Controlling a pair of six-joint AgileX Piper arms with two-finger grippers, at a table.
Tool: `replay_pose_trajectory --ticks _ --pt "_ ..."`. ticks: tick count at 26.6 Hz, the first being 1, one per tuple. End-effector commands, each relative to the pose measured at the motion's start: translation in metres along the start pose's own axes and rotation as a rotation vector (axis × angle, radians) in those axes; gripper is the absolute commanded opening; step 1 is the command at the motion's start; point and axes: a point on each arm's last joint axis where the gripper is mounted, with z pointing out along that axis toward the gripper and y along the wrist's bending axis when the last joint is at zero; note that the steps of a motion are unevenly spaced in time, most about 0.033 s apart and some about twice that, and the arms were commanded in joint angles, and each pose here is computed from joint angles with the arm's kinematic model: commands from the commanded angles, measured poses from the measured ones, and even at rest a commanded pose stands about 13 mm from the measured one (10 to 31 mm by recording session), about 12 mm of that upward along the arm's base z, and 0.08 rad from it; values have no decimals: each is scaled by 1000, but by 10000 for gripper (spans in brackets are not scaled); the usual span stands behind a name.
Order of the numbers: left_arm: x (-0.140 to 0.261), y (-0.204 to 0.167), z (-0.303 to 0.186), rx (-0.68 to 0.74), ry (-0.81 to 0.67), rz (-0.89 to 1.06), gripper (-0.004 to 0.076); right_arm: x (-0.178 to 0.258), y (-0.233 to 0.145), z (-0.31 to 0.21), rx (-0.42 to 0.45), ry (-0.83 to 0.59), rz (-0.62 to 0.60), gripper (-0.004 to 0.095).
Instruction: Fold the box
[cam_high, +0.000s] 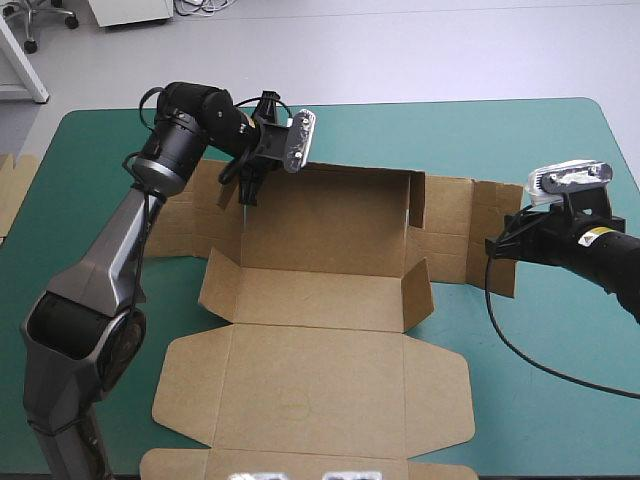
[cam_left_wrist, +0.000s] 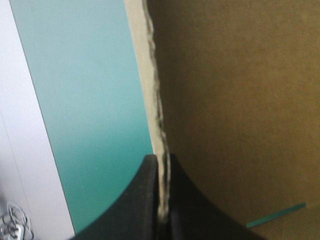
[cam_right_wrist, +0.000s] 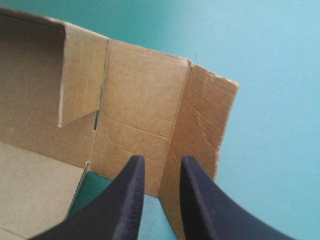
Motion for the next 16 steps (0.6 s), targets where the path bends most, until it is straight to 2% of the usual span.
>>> replay_pose_trajectory --ticks 1,6,9,12,14,16 --pt "-23 9 -43 -188 51 -86 -10 -24 1 -20 23 -139 -2 239" --pt "-41 5 -47 -201 38 -96 -10 -33 -7 -28 122 -177 7 239" --pt "-45 13 -55 -311 -10 -119 -10 -33 -16 -30 225 -184 1 239" --pt "-47 25 -66 -459 -43 -111 -10 -36 -18 -32 247 -192 12 239" --pt "-47 24 -68 -463 -47 -113 -10 -39 -18 -34 244 -188 15 239" --pt "-46 19 -63 -398 -39 -137 -10 -45 -18 -36 245 -194 15 239"
